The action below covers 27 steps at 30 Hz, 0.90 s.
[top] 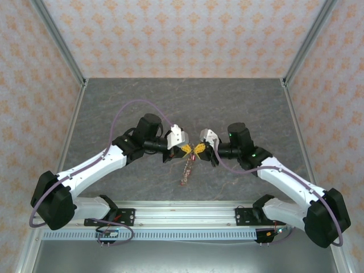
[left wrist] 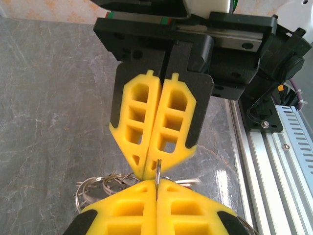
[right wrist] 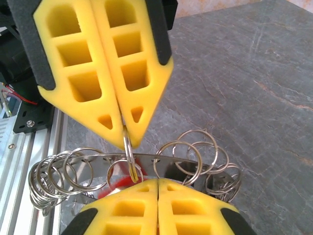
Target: Put the keys on the keyring
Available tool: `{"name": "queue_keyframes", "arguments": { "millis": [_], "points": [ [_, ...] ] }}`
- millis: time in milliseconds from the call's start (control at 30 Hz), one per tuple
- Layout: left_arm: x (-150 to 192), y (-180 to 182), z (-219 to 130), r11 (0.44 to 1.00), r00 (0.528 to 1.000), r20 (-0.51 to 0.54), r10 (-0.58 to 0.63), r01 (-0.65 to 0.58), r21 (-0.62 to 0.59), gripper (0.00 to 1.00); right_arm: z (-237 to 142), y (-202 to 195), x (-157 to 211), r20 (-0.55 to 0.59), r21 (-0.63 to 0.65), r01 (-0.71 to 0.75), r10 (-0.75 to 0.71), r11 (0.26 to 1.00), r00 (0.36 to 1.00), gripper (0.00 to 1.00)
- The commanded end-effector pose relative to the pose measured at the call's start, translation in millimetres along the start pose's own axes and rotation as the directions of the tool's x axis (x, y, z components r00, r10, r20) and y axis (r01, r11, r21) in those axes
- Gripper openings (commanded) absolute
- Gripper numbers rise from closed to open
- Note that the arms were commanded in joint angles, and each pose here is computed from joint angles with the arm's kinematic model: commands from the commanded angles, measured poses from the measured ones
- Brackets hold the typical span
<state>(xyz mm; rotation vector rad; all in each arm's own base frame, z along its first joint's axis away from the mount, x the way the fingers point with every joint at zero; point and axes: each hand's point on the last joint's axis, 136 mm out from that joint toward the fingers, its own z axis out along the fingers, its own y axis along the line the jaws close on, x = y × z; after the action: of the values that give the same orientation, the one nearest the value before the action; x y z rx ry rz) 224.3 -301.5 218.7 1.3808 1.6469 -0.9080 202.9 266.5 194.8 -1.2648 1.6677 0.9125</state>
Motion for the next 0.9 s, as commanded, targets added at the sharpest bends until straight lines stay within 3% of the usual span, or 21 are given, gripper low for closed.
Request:
{"name": "queue_keyframes", "arguments": {
  "millis": [0, 200, 500, 667, 867],
  "points": [
    [-32, -1, -8, 0.998, 0.994, 0.092, 0.065, -0.064, -0.020, 0.00, 1, 3, -5, 0.019, 0.014, 0.025, -0.025, 1.000, 1.000, 0.09],
    [-29, 1, -10, 0.997, 0.995, 0.077, 0.068, -0.065, -0.035, 0.00, -19, -16, -11, 0.011, 0.200, 0.098, -0.102, 0.975, 0.995, 0.12],
    [-24, 3, -9, 0.997, 0.997, 0.043, 0.064, -0.062, -0.044, 0.00, -15, 5, -15, 0.049, 0.073, 0.079, -0.083, 0.994, 0.995, 0.14],
    [-10, 13, -12, 0.992, 0.997, -0.053, 0.049, -0.055, -0.118, 0.00, -17, -19, -9, 0.020, 0.210, 0.082, -0.088, 0.974, 0.996, 0.18],
    [15, 26, -36, 0.966, 0.961, -0.269, 0.069, -0.131, -0.222, 0.00, -35, -46, -17, 0.045, 0.414, 0.104, -0.135, 0.904, 0.990, 0.21]
  ]
}}
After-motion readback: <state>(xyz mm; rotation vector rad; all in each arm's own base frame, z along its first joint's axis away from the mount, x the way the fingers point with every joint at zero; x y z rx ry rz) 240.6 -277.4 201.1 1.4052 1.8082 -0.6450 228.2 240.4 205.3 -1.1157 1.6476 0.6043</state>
